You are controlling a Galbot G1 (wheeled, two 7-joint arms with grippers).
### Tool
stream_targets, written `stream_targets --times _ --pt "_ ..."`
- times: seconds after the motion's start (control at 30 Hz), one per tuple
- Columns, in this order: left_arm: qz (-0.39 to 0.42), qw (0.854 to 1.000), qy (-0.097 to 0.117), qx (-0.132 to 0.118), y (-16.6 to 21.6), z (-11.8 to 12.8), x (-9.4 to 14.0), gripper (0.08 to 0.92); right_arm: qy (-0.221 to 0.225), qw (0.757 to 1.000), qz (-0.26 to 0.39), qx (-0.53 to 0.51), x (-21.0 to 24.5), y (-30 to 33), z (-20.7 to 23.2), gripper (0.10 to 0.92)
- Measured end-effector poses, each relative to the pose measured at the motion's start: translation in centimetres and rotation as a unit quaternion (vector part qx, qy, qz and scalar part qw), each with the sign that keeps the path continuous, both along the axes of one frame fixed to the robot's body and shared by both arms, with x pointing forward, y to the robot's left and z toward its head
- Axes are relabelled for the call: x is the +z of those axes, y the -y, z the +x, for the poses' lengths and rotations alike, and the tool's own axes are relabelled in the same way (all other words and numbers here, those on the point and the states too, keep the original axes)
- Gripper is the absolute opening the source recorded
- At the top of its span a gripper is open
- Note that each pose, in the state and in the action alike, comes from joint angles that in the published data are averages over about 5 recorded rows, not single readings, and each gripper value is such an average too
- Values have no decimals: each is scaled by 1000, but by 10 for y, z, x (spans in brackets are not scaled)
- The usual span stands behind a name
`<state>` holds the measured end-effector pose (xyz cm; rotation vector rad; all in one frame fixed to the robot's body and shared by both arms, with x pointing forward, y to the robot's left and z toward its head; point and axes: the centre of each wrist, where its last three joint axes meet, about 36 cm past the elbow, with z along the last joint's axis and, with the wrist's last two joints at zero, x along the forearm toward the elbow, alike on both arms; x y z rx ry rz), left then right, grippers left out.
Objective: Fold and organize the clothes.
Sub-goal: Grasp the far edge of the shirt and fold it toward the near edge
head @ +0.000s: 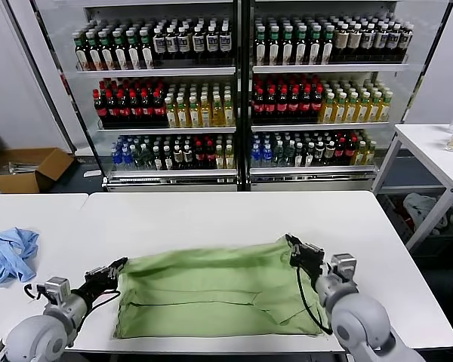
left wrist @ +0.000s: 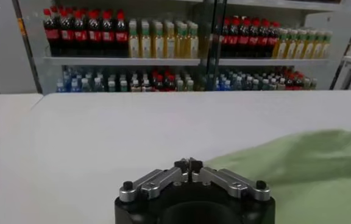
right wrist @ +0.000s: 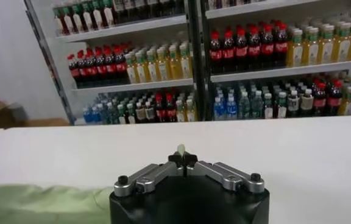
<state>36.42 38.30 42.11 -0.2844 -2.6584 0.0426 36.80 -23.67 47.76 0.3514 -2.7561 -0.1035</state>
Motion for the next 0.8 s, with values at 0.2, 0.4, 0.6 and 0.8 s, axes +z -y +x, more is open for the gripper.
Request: stream_targets --times 0.2,0.4,0.6,0.8 --pt "1 1000 -12 -6 -2 -9 3 87 -9 1000 -12 -3 -7 4 -22 106" --pt "6 999 -26 -17 -1 -13 3 87 -18 999 -27 -7 -16 7 -38 106" --pt "10 999 -37 -23 -1 -14 1 87 -26 999 -38 -9 -25 7 -48 106" --pt "23 998 -45 -23 -2 -14 -7 103 -31 998 -46 -5 -36 4 -54 106"
